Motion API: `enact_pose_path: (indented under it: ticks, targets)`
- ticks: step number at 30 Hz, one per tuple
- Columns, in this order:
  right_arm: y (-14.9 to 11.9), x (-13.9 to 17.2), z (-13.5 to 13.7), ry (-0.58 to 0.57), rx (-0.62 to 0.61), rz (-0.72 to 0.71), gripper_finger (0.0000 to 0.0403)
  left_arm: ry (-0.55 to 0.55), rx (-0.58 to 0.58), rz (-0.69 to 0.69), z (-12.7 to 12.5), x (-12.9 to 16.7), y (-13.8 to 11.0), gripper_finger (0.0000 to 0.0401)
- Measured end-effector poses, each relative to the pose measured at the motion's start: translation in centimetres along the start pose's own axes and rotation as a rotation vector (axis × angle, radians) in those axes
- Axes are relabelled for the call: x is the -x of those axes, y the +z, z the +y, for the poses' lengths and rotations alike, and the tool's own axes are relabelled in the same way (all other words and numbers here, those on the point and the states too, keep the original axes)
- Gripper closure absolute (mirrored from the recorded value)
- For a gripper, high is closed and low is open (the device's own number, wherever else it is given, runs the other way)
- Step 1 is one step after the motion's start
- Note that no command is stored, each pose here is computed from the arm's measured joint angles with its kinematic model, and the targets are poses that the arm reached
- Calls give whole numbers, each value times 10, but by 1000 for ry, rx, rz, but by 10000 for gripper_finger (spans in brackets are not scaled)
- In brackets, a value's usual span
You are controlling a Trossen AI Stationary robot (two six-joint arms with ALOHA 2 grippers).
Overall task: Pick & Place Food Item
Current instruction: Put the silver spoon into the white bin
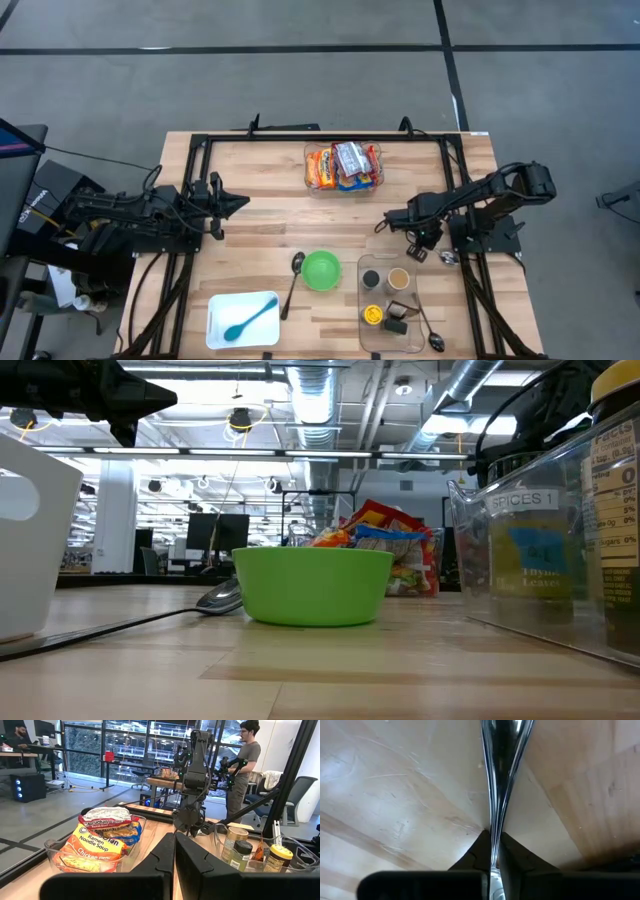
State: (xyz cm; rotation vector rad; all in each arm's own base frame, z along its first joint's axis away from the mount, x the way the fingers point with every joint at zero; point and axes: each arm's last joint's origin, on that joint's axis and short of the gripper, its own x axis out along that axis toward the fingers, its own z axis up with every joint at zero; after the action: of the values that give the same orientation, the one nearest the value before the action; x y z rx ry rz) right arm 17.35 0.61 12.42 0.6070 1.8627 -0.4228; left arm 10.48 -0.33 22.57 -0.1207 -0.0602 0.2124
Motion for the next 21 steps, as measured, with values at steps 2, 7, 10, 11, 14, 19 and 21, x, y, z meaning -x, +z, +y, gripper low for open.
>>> enact_pose_path:
  ticks: [2,7,10,11,14,19,21]
  targets:
    - [0,2,0,-14,-2,-1,394,0,0,0,0,0,0,393]
    - [2,14,4,-17,-1,-5,398,0,0,0,0,0,0,393]
    - [3,22,7,-28,-1,-10,394,0,0,0,0,0,0,393]
    - [3,25,8,-33,-2,-11,394,0,0,0,0,0,0,393]
    - [4,35,10,-49,3,-24,395,0,0,0,0,0,0,393]
    - [9,53,18,-46,37,-94,397,0,0,0,0,0,0,393]
    - [10,62,23,-56,62,-131,397,0,0,0,0,0,0,393]
